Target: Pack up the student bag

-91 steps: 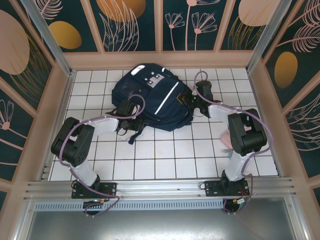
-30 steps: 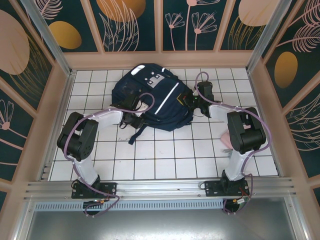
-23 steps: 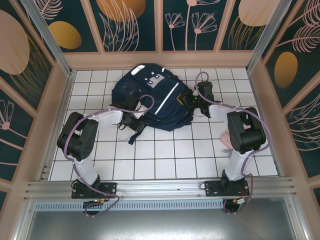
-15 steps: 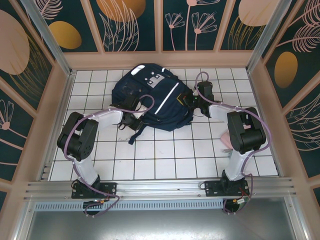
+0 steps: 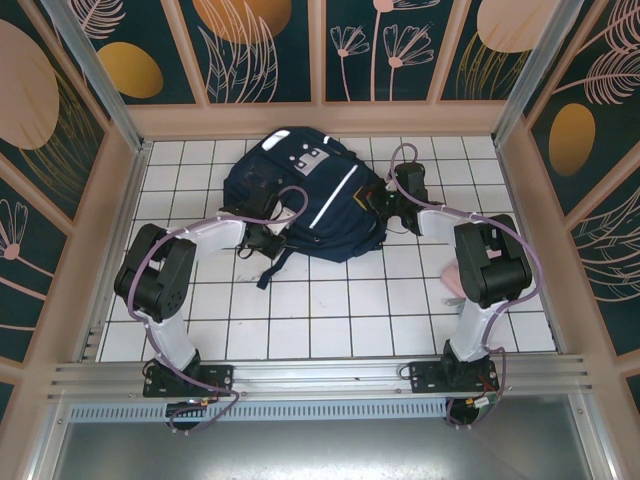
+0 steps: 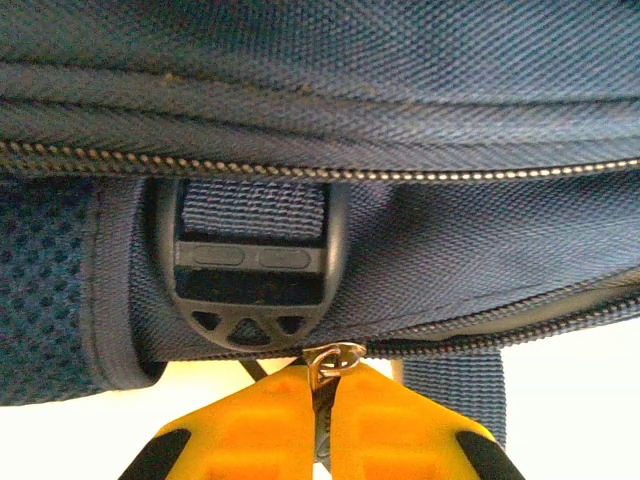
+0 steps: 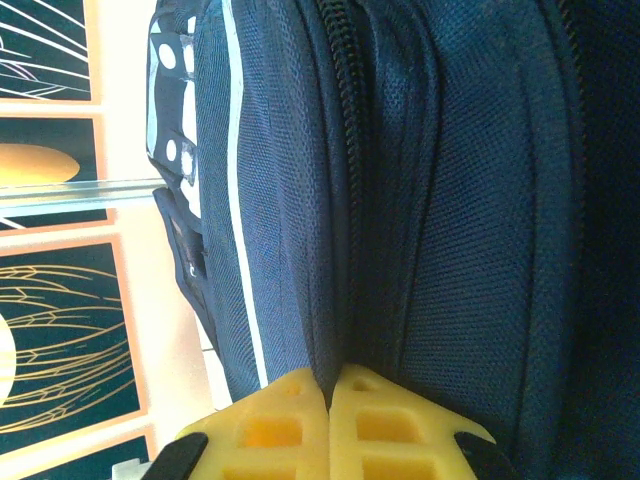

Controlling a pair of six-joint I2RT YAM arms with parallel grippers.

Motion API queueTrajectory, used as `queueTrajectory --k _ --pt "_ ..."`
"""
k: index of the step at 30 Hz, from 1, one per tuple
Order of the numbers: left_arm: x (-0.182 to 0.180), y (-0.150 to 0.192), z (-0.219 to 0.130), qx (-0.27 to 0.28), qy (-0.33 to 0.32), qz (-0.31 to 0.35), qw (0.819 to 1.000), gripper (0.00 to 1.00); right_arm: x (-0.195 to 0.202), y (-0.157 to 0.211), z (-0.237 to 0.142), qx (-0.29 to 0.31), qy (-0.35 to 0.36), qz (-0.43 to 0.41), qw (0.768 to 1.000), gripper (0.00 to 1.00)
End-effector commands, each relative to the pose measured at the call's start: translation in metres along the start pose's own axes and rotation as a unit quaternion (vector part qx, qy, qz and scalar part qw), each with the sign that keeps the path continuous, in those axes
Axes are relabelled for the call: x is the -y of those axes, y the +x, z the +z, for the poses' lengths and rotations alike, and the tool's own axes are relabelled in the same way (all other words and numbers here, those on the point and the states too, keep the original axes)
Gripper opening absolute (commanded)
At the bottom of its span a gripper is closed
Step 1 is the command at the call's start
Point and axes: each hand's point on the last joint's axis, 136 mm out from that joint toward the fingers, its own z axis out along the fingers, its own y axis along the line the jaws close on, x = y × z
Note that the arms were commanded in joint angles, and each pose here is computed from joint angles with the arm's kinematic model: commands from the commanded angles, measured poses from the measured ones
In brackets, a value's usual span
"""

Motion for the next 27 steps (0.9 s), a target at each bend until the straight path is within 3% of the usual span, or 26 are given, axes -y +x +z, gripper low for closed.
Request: queueTrajectory --k 1,10,15,22,27 --pt "0.026 -0.016 -0.019 0.042 0.044 -0.002 0.998 0.02 -0.010 -0.007 -0.002 0.012 -0.024 -0.004 1.000 0.02" --pt "0.064 -0.028 -0.056 0.103 0.090 -0.013 0.991 0.00 -0.013 -0.007 0.002 0.010 -0.030 -0.002 0.999 0.02" --pt "0.091 -0.023 -0.050 0.086 0.119 -0.009 0.989 0.00 -0.014 -0.006 0.002 0.009 -0.032 -0.002 0.999 0.02" --pt "0.145 -0.039 -0.051 0.106 0.173 0.006 0.979 0.00 -0.015 -0.002 0.000 0.006 -0.033 -0.002 0.999 0.02" --pt "0.171 -0.054 -0.032 0.104 0.181 0.000 0.978 0.00 -0.013 0.005 0.000 -0.001 -0.035 0.001 0.999 0.02"
